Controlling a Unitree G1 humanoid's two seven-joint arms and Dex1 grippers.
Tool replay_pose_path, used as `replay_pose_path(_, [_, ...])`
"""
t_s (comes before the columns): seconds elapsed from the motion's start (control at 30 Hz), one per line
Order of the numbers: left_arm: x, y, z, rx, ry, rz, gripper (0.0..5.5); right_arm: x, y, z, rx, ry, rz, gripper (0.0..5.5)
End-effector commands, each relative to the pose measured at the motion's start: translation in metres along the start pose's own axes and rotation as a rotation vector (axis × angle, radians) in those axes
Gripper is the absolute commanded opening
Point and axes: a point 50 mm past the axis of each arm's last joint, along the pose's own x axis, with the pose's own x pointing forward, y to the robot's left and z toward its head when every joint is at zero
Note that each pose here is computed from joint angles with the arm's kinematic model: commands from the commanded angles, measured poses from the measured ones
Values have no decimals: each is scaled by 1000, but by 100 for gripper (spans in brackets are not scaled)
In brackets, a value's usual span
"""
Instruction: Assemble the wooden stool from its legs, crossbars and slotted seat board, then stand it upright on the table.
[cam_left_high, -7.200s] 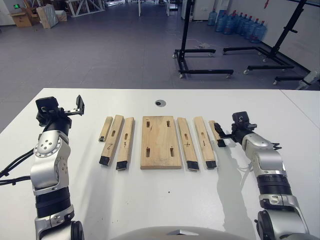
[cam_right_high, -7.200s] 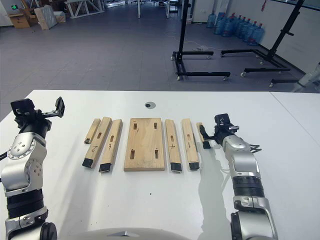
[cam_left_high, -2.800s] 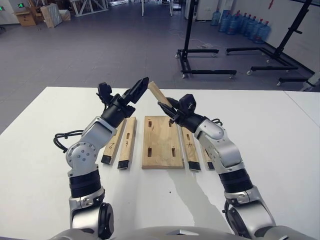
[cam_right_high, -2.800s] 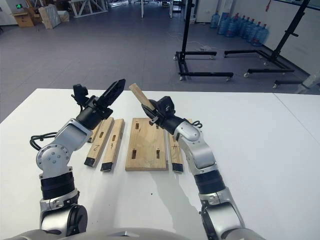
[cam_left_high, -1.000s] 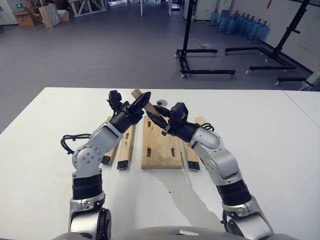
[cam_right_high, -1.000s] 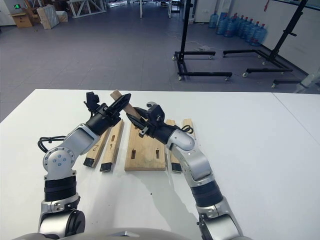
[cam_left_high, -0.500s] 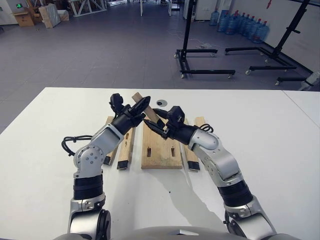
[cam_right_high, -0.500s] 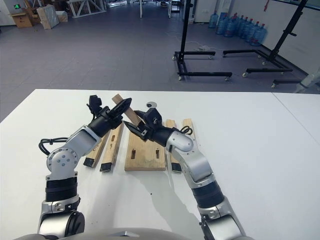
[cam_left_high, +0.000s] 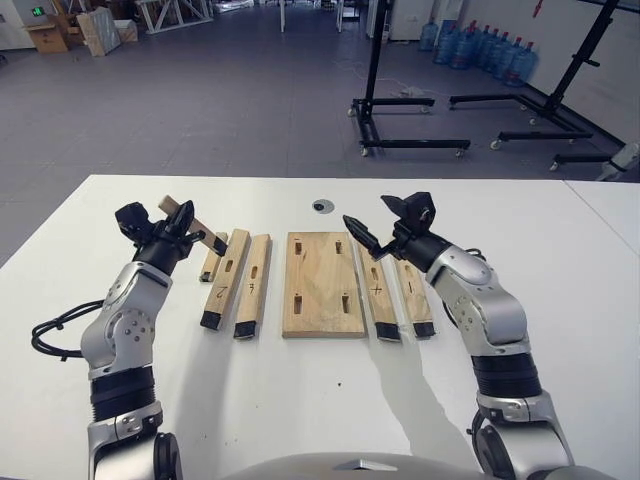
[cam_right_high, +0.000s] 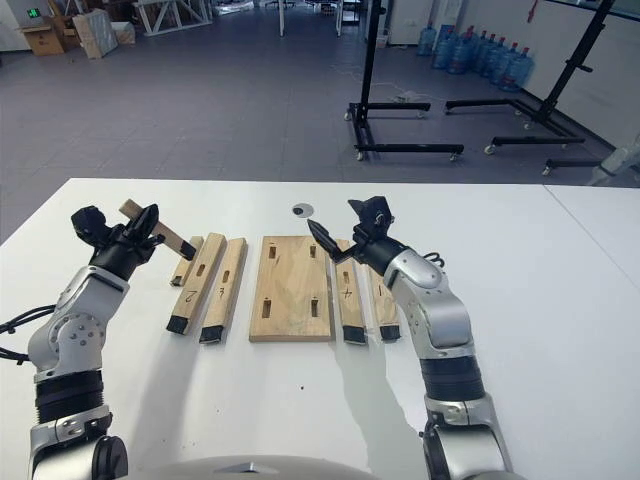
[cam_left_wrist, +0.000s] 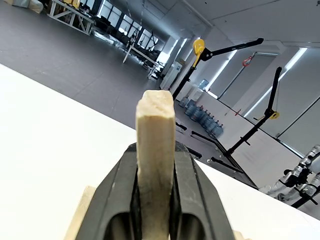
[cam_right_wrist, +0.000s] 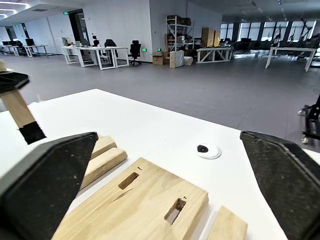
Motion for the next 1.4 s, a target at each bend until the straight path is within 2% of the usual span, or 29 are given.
replay_pose_path(0.03, [8,-5,-7,6,-5,-43,39,2,4,-6,20,9,-23,533])
replay_pose_path(0.57, [3,9,-42,201,81,-27,39,6,9,-13,22,34,-15,533])
replay_pose_path(1.1, [9,8,-29,213,18,-36,39,9,13,-13,27,29,-1,533])
replay_pose_path(1.4, [17,9,-39,254,39,-22,39,10,16,-15,27,33,7,533])
